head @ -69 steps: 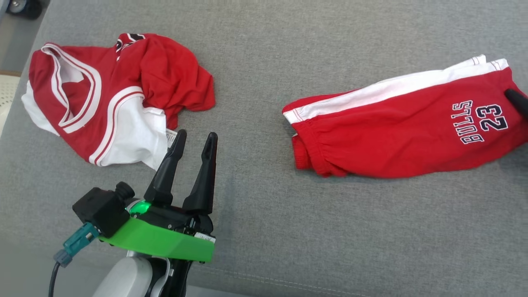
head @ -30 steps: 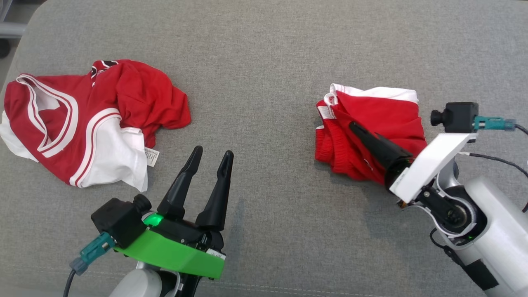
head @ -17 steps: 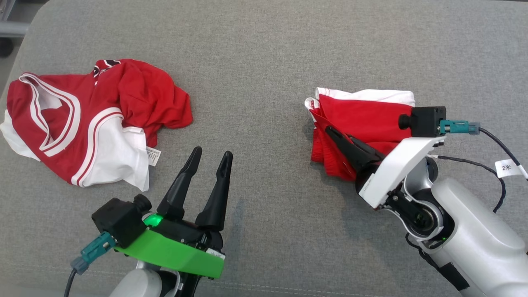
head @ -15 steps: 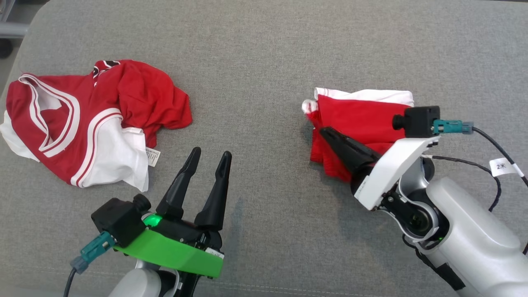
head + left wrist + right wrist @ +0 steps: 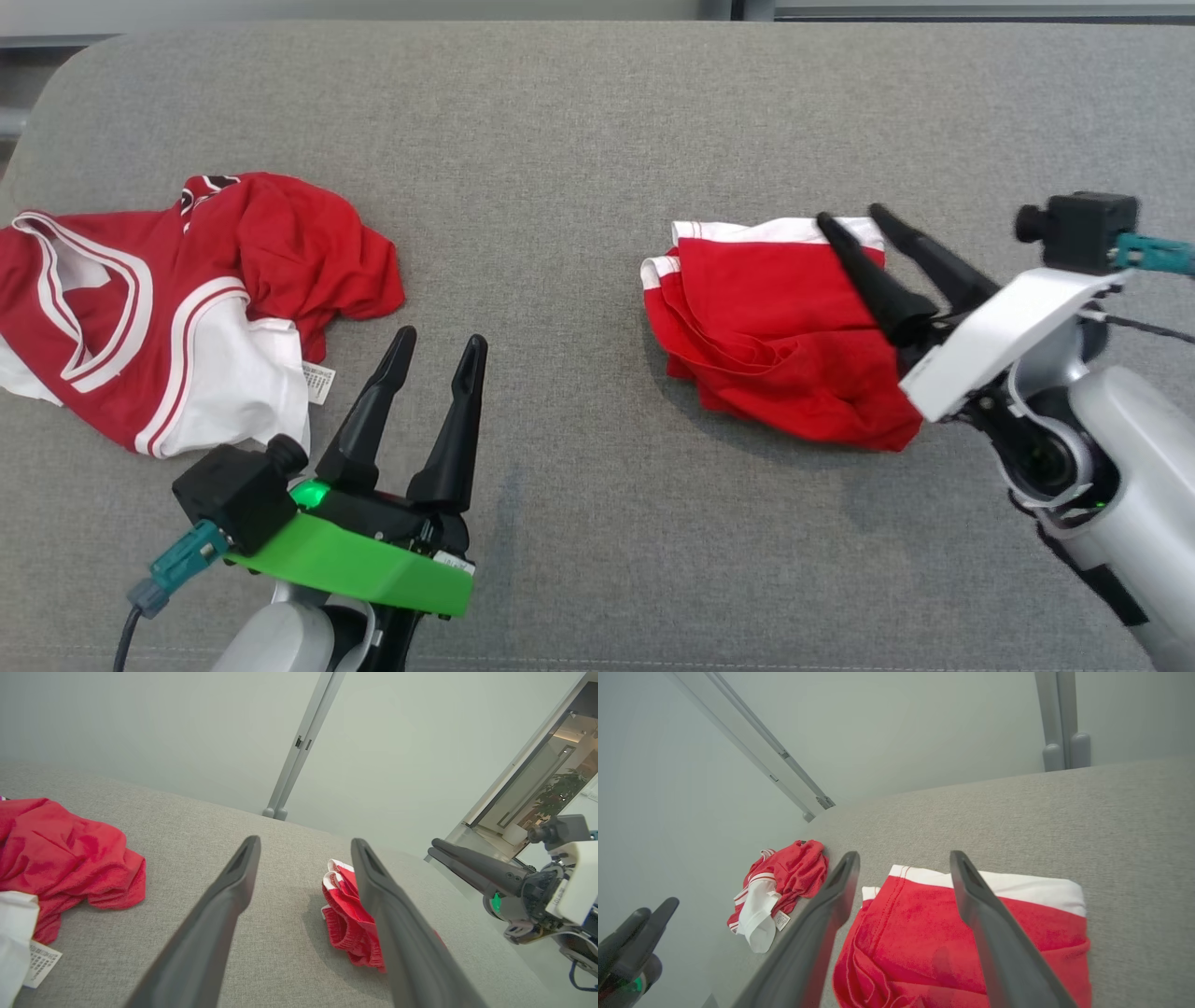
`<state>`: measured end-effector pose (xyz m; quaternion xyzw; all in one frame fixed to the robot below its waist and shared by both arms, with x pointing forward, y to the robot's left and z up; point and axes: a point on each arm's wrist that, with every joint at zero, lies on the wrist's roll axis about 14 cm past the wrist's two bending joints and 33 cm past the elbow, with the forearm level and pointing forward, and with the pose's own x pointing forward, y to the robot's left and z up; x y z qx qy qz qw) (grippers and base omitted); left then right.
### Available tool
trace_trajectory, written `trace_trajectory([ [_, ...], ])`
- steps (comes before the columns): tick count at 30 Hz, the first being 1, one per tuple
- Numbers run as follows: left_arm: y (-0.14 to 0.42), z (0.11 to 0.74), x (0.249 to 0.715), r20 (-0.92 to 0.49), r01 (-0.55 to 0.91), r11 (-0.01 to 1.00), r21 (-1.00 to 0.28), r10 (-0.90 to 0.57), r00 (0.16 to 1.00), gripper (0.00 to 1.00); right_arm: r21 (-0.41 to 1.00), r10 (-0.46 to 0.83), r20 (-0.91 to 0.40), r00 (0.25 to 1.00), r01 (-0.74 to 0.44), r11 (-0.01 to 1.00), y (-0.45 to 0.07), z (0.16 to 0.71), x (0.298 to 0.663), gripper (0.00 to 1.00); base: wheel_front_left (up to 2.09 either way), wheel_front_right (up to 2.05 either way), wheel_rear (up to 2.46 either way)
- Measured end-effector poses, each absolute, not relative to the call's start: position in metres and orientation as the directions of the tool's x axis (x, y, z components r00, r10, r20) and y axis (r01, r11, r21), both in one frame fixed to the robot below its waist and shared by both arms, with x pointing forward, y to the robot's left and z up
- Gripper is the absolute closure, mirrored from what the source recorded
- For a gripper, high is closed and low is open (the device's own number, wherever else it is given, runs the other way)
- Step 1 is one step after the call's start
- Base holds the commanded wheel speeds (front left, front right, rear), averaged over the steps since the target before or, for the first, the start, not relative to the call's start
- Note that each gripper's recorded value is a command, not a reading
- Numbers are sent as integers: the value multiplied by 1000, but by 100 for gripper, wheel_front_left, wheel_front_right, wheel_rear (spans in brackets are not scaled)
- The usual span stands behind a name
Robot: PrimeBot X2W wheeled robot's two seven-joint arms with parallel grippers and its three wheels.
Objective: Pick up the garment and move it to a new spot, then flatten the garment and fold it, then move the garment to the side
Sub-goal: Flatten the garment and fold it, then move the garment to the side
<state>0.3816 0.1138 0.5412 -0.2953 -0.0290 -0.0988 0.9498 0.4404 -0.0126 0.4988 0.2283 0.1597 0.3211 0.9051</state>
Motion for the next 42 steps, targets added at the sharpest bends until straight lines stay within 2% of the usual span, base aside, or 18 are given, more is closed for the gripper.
trace_trajectory([
  [3,113,546,382,130,218,806,-551,-175,976,0,462,546,-178,819,-420,781,-58,493,453,0,0,0,0],
  [7,115,550,382,143,223,811,-541,-173,975,0,464,444,-309,841,-274,843,-102,452,441,0,0,0,0],
  [11,116,552,380,149,225,825,-517,-173,974,0,540,404,-409,818,-139,830,-115,417,423,0,0,0,0],
  [14,117,550,379,143,222,828,-514,-173,975,0,600,402,-436,806,-73,797,-112,404,419,0,0,0,0],
  [19,120,548,377,129,209,835,-510,-166,978,0,672,432,-426,795,-41,739,-101,399,422,0,0,0,0],
  [34,128,546,373,111,176,844,-507,-139,984,0,676,507,-493,707,-56,735,-80,374,433,0,0,0,0],
  [35,129,545,373,109,171,846,-506,-134,985,0,684,520,-489,700,-62,727,-76,375,434,13,0,0,0],
  [36,131,545,372,108,165,847,-505,-128,986,0,692,530,-486,696,-64,719,-72,375,435,47,0,0,0],
  [37,133,545,372,106,159,849,-503,-122,987,0,704,542,-483,687,-64,708,-68,375,435,53,0,0,0],
  [40,139,544,371,101,141,855,-499,-104,989,0,720,571,-487,661,-67,691,-57,372,434,54,0,0,0],
  [41,140,543,370,100,136,856,-498,-99,990,0,721,580,-489,651,-72,689,-55,371,432,58,0,0,0],
  [42,141,543,370,99,132,858,-497,-95,991,0,722,585,-491,646,-75,688,-53,370,432,82,0,0,0],
])
